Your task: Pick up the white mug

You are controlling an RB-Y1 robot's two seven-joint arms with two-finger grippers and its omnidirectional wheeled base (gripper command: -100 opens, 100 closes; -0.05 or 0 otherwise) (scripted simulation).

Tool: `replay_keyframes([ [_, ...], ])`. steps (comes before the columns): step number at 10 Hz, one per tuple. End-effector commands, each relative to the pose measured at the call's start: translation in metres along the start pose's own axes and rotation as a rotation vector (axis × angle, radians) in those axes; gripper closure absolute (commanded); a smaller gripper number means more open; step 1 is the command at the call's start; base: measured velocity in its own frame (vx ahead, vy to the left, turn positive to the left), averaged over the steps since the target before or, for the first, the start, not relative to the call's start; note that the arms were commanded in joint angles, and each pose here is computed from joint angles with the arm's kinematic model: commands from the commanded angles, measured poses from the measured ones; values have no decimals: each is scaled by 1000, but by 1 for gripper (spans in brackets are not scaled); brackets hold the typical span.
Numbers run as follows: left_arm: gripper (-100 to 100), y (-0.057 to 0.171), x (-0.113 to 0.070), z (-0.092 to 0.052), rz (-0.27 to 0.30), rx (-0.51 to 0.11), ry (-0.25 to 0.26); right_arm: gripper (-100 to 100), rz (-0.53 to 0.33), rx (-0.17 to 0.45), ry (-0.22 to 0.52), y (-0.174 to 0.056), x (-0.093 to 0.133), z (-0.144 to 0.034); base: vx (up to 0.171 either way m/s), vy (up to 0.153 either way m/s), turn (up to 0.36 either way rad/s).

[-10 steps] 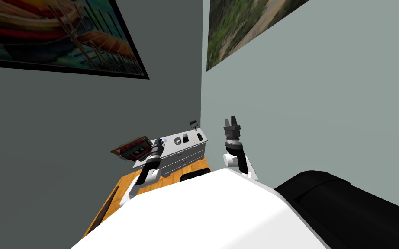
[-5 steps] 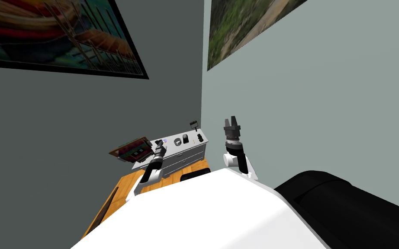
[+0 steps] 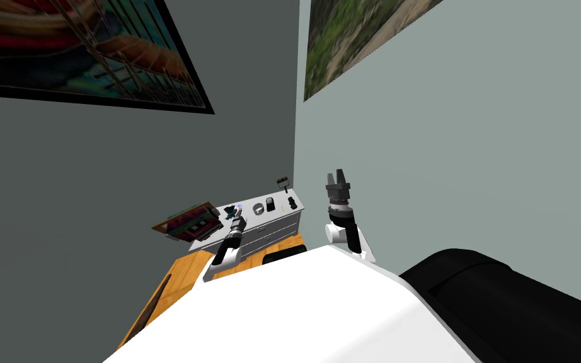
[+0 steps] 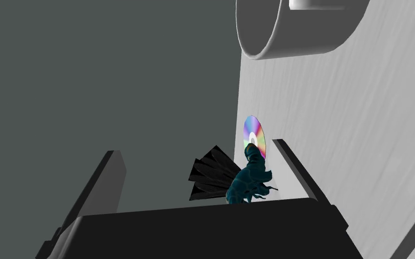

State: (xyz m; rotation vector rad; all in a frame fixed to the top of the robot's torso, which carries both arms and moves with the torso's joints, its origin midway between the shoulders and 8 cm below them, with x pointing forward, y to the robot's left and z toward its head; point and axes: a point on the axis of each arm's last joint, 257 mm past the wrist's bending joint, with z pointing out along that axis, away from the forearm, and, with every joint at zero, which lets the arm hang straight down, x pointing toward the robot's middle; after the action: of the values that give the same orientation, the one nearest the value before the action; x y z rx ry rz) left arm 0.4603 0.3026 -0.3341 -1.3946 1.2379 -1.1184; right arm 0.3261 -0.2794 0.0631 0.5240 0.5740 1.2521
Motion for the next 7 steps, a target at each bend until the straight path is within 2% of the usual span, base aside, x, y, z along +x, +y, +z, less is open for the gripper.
replay_keyframes([
  [1, -100, 20, 5, 2, -14, -46, 0, 0, 0, 0, 0, 0, 0, 0, 46, 0, 19],
  [2, -100, 20, 5, 2, -14, -46, 0, 0, 0, 0, 0, 0, 0, 0, 34, -5, 5],
  [3, -100, 32, 11, 1, -26, -74, 0, 0, 0, 0, 0, 0, 0, 0, 32, 0, 13],
  [4, -100, 53, 27, 1, -58, -120, 4, 0, 0, 0, 0, 0, 0, 0, 71, -11, 18],
  [7, -100, 75, 59, -1, -125, -171, 13, 0, 0, 0, 0, 0, 0, 0, 62, -5, 9],
])
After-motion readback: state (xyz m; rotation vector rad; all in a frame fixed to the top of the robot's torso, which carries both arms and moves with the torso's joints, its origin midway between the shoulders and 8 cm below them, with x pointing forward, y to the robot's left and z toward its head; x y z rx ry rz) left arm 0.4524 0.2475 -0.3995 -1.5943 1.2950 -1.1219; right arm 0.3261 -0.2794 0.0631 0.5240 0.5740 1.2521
